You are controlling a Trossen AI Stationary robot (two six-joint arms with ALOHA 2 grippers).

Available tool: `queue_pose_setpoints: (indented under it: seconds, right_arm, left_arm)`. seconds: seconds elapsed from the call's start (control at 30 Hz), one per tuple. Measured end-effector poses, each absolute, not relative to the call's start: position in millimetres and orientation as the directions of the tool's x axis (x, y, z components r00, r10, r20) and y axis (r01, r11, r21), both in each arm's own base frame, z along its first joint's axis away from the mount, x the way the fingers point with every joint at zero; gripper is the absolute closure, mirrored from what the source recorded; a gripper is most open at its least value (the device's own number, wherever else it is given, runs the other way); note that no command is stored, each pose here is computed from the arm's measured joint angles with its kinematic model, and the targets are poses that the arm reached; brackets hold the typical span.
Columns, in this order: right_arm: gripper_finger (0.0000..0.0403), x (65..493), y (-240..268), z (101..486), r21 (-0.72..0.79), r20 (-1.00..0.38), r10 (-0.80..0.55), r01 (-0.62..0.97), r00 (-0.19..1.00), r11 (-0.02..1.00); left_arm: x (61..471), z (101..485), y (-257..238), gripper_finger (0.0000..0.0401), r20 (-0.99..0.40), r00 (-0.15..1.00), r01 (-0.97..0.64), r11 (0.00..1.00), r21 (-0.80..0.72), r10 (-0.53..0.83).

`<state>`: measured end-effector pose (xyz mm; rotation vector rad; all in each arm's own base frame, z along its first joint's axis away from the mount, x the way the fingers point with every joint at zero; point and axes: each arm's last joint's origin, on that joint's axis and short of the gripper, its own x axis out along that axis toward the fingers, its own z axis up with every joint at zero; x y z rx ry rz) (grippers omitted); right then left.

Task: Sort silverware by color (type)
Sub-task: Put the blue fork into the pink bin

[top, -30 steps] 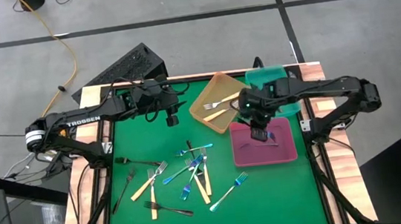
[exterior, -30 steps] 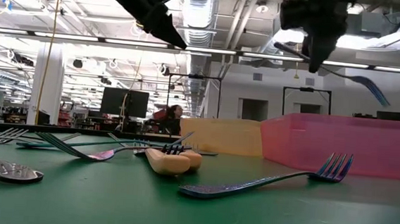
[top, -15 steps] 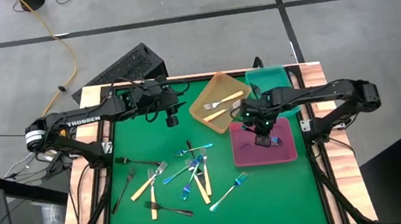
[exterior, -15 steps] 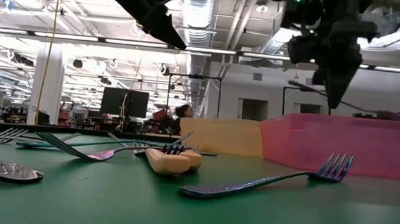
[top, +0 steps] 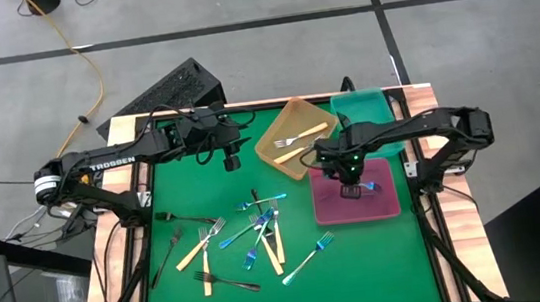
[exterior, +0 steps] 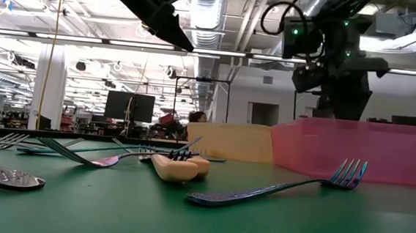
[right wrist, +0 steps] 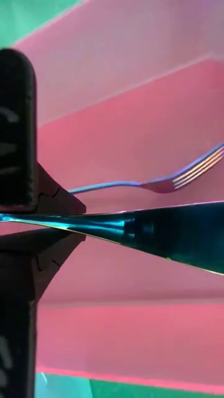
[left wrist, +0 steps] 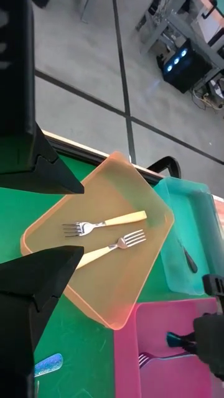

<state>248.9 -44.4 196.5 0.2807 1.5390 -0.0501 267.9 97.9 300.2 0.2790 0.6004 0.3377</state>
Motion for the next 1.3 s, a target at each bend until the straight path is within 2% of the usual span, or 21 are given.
queue_pose_setpoints:
  seconds: [0.33, 0.57, 0.83, 1.3]
  right_arm:
    - [0.0362, 260.7, -47.2, 167.2, 0.137, -0.987, 0.147, 0.149, -0.059, 0.979]
    - [0.0362, 267.0, -49.4, 155.5, 0.105, -0.99, 0.116, 0.139, -0.076, 0.985]
    - [0.0362, 274.7, -51.1, 154.1, 0.096, -0.995, 0.096, 0.107, -0.002, 0.99]
    - [0.035, 278.8, -51.7, 152.7, 0.067, -0.997, 0.062, 0.109, 0.042, 0.992]
  left_arm:
    - [268.6, 301.7, 98.1, 0.0269, -0.487, 0.782, -0.232, 0.906, 0.353, 0.39]
    - [268.7, 301.7, 98.2, 0.0269, -0.486, 0.782, -0.229, 0.905, 0.358, 0.39]
    - [268.7, 301.9, 98.2, 0.0269, -0.485, 0.782, -0.23, 0.905, 0.359, 0.391]
    - [268.6, 301.7, 98.1, 0.0269, -0.487, 0.782, -0.229, 0.905, 0.359, 0.39]
